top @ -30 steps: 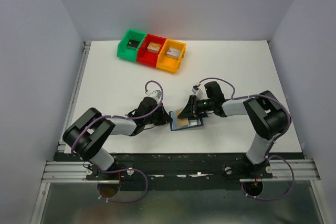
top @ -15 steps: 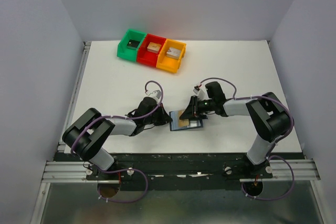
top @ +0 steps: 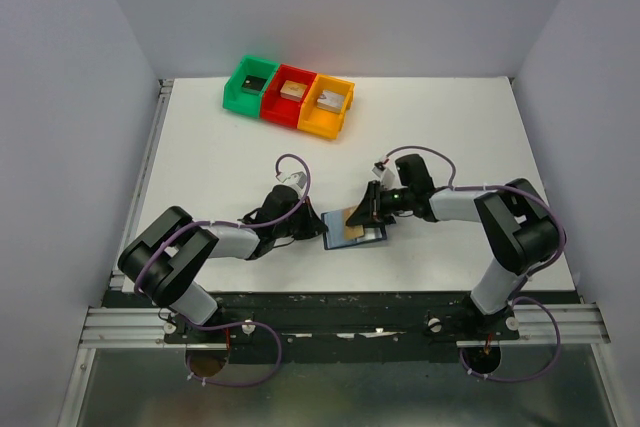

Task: Take the credit cards out of the card holder
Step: Remove the credit card from the card holder.

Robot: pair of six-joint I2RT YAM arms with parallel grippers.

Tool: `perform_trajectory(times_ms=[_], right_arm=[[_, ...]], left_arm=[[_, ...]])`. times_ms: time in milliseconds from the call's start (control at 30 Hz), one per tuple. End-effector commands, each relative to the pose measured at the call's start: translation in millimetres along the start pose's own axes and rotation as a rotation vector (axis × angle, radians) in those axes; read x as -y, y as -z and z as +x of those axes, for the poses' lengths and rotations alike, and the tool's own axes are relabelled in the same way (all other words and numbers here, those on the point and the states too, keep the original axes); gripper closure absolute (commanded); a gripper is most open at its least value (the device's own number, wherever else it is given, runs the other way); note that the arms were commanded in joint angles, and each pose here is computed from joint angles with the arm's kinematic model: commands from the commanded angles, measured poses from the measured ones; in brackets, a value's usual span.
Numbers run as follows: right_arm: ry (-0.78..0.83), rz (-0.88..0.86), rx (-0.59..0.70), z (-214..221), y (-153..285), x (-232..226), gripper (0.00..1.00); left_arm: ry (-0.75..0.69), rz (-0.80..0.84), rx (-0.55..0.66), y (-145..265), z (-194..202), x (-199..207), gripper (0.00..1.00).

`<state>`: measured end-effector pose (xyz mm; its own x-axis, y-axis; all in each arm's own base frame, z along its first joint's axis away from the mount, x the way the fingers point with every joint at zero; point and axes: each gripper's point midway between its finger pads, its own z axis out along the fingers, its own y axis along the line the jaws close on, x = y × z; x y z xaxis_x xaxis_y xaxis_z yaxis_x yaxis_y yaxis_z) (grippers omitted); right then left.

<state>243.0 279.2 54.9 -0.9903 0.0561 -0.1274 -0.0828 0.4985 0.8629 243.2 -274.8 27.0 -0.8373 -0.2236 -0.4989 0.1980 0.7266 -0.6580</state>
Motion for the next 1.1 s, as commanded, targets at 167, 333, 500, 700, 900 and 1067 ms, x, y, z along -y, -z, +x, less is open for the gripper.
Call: perform_trajectory(times_ms=[167, 333, 500, 700, 900, 1067], right_arm=[[-0.005, 0.072, 0.026, -0.4, 7.9, 16.1, 0.76], [-0.01, 0.093, 0.031, -0.1, 9.8, 21.6, 0.75], [-0.012, 0.105, 0.047, -3.1, 12.6, 23.9, 0.78], [-0.022, 0.113, 0.05, -2.1, 14.2, 28.2, 0.8], [-0.025, 0.116, 0.062, -3.3, 18.4, 28.6, 0.87], [-0.02, 0.139, 0.084, -5.4, 24.4, 30.0, 0.98]], left_arm=[[0.0, -0.121, -0.056, 6.1, 21.8, -31.7, 1.0], [-0.004, -0.116, -0.053, 7.2, 20.8, -30.2, 1.0], [-0.007, -0.115, -0.055, 7.4, 21.3, -30.3, 1.0], [-0.008, -0.116, -0.056, 7.5, 21.5, -30.6, 1.0], [-0.013, -0.114, -0.054, 7.3, 20.1, -29.5, 1.0], [-0.015, -0.114, -0.054, 8.1, 20.5, -29.7, 1.0]])
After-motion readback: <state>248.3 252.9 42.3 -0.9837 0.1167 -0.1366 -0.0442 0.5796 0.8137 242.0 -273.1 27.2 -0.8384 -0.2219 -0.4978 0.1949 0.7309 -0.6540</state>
